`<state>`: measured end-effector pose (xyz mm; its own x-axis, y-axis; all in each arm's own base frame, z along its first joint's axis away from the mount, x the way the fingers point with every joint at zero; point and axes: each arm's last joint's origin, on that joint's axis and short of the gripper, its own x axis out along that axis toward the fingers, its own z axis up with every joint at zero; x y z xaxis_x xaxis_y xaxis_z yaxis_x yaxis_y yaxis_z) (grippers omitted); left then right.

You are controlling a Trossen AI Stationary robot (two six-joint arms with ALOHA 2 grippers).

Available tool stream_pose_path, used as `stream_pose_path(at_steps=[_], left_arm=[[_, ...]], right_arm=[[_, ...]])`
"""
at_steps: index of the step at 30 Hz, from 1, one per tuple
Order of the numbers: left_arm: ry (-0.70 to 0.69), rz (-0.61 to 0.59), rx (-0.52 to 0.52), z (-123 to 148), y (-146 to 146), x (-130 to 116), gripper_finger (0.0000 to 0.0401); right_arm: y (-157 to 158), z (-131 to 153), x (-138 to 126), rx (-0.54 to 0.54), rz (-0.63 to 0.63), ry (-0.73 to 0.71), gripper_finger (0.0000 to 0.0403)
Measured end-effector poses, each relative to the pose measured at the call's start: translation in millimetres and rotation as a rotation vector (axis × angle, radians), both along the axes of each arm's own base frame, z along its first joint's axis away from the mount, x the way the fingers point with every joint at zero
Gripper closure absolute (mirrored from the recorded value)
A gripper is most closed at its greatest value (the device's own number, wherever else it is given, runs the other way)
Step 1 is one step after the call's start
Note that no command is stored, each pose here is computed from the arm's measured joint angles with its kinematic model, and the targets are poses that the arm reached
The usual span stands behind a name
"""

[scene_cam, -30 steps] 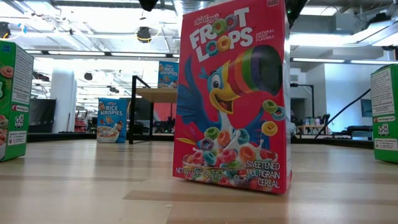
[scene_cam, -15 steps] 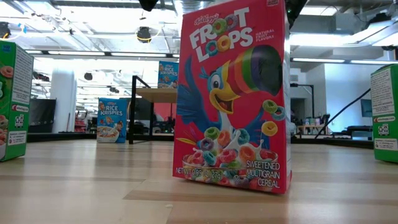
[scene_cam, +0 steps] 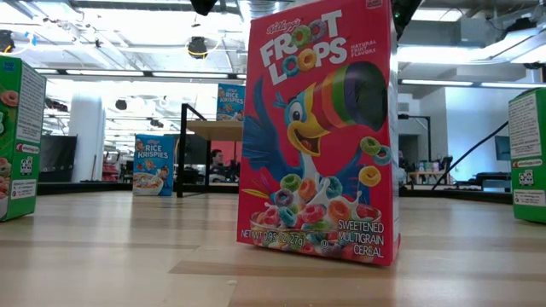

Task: Stack cereal on shelf
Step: Put the top right red cereal box on the shelf

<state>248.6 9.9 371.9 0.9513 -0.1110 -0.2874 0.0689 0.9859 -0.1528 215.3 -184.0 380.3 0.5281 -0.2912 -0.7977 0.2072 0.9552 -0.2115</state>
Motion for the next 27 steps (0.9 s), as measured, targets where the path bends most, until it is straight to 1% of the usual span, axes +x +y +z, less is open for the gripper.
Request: stream_pose_path(at_steps=[17,21,27], left_arm=[[0.000,0.000,-0.001,0.0,0.0,0.0,0.0177],[0.001,0.003,-0.008,0.0,0.1,0.0,0.0177],[0.001,0.003,-0.008,0.0,0.0,0.0,0.0177]], right_arm=[[-2.6,2.9,3.0,-0.029,-0.006,-0.040,0.0181],[-3.8,3.6,3.3,-0.037,-0.041,-0.045,0.0167],[-3.8,3.5,3.1,-0.043,-0.039,-0.039,0.0143]])
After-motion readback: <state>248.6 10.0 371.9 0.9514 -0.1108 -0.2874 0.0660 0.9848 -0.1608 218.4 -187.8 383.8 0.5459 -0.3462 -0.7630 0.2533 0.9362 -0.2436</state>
